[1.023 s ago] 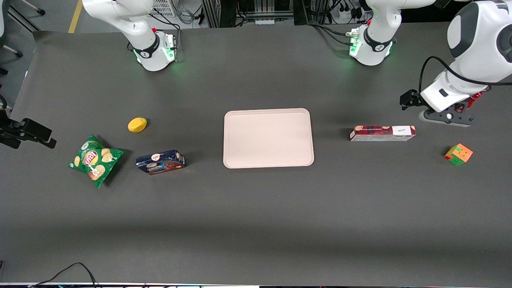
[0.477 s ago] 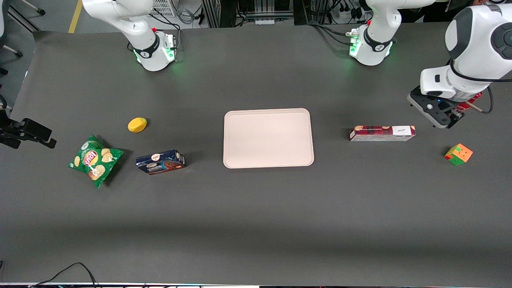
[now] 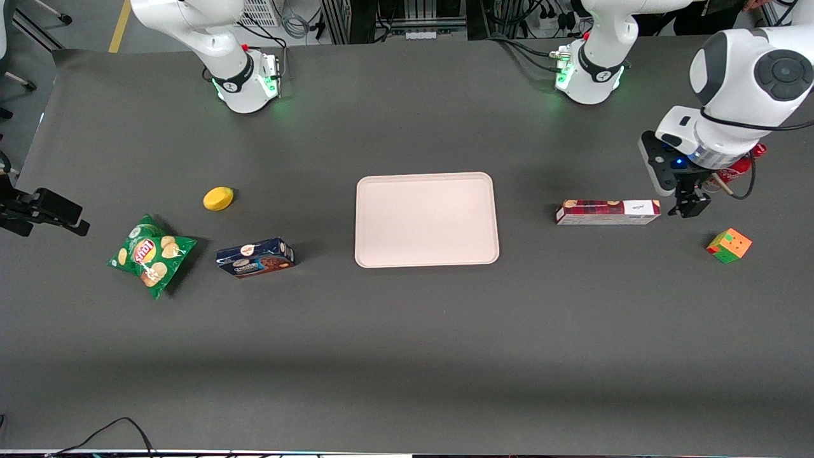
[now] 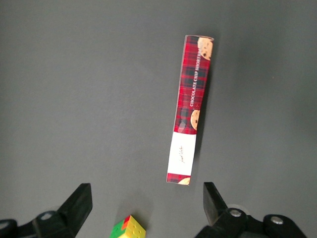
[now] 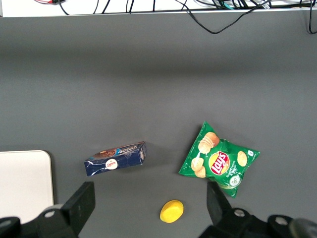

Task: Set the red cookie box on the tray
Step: 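Lower the open left gripper over the middle of the cookie box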

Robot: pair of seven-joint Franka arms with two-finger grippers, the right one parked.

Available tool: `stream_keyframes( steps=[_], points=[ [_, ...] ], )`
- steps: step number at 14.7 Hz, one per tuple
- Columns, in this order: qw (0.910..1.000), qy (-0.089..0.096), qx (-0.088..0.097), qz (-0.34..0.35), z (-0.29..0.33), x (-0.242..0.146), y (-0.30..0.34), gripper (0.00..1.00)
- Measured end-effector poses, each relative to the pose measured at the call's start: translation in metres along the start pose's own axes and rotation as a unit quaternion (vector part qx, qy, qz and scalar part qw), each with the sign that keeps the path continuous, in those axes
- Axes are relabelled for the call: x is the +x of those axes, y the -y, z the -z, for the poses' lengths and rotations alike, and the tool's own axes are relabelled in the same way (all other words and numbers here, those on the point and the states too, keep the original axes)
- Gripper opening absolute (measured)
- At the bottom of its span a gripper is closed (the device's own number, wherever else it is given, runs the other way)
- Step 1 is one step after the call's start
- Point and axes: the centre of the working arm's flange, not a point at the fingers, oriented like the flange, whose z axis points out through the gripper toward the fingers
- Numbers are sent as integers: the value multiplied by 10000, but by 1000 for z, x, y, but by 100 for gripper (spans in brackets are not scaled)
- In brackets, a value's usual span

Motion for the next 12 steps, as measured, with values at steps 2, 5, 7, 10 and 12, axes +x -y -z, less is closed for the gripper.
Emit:
stream_keyframes(
  steps=[2, 5, 7, 10, 12],
  points=[
    [9999, -24, -69, -138, -14, 1, -8, 100],
    [9997, -171, -153, -129, -36, 4, -21, 100],
    [9995, -196, -170, -157, -49, 7, -26, 100],
    [9993, -215, -244, -180, -76, 10, -25, 100],
    [9992, -244, -205, -226, -98, 14, -21, 100]
  ],
)
